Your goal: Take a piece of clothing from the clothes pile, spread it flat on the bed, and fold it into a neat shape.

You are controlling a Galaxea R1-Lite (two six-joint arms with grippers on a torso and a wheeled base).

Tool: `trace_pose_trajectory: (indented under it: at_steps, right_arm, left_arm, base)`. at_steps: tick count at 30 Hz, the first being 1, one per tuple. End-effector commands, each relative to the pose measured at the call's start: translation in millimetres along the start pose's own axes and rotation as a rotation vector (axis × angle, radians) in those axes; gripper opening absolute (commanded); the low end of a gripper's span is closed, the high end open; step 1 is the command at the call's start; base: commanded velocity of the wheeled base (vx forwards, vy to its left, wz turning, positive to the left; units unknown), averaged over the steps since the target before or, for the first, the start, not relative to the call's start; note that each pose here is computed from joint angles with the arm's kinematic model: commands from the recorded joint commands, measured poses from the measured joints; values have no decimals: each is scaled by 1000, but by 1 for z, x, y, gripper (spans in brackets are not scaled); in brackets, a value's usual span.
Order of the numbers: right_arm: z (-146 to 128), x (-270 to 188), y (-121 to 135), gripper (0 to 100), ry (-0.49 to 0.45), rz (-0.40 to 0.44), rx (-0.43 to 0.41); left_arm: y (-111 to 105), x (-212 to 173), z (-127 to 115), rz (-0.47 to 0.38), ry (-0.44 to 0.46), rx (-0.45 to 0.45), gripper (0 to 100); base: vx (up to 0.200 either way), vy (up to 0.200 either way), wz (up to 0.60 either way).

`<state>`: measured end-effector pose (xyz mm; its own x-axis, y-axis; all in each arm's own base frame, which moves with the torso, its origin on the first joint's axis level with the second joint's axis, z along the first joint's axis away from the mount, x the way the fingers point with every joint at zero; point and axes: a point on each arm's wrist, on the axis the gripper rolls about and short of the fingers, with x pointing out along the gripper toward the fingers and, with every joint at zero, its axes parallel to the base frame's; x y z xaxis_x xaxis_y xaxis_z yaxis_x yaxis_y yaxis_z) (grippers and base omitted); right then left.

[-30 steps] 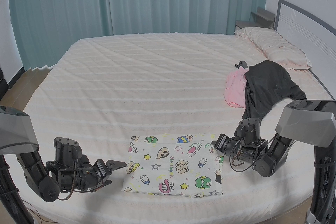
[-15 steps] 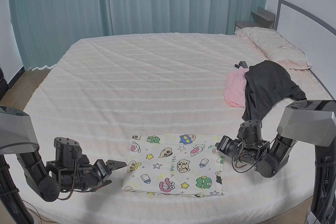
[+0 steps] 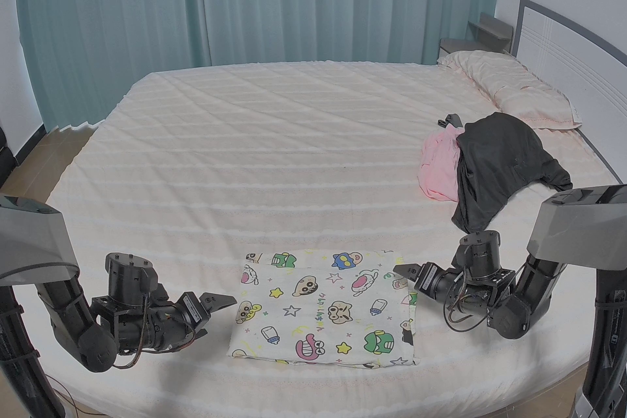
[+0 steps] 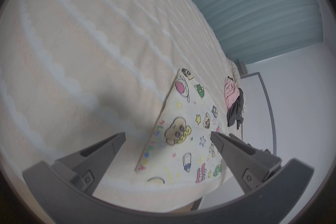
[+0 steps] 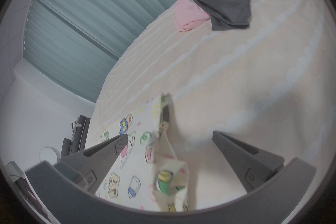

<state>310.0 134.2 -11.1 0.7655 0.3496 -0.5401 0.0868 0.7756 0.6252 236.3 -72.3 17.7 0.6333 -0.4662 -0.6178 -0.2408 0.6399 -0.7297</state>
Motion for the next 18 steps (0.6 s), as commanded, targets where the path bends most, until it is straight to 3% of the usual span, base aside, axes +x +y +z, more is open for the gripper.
trace_pose_trajectory:
  at_steps: [1, 8, 18]
  right_arm:
    - [-5, -20, -6, 100, 46, -5, -22]
    - [-22, -23, -9, 100, 128, 1, -120]
    - [-42, -14, 4, 100, 186, 73, -167]
  left_arm:
    - [-1, 23, 7, 25, -31, 47, 100]
    - [-15, 57, 10, 4, -41, 183, 100]
    - [-46, 100, 5, -52, -17, 256, 100]
  base:
    - [0, 0, 0]
    - [0, 0, 0]
    - [0, 0, 0]
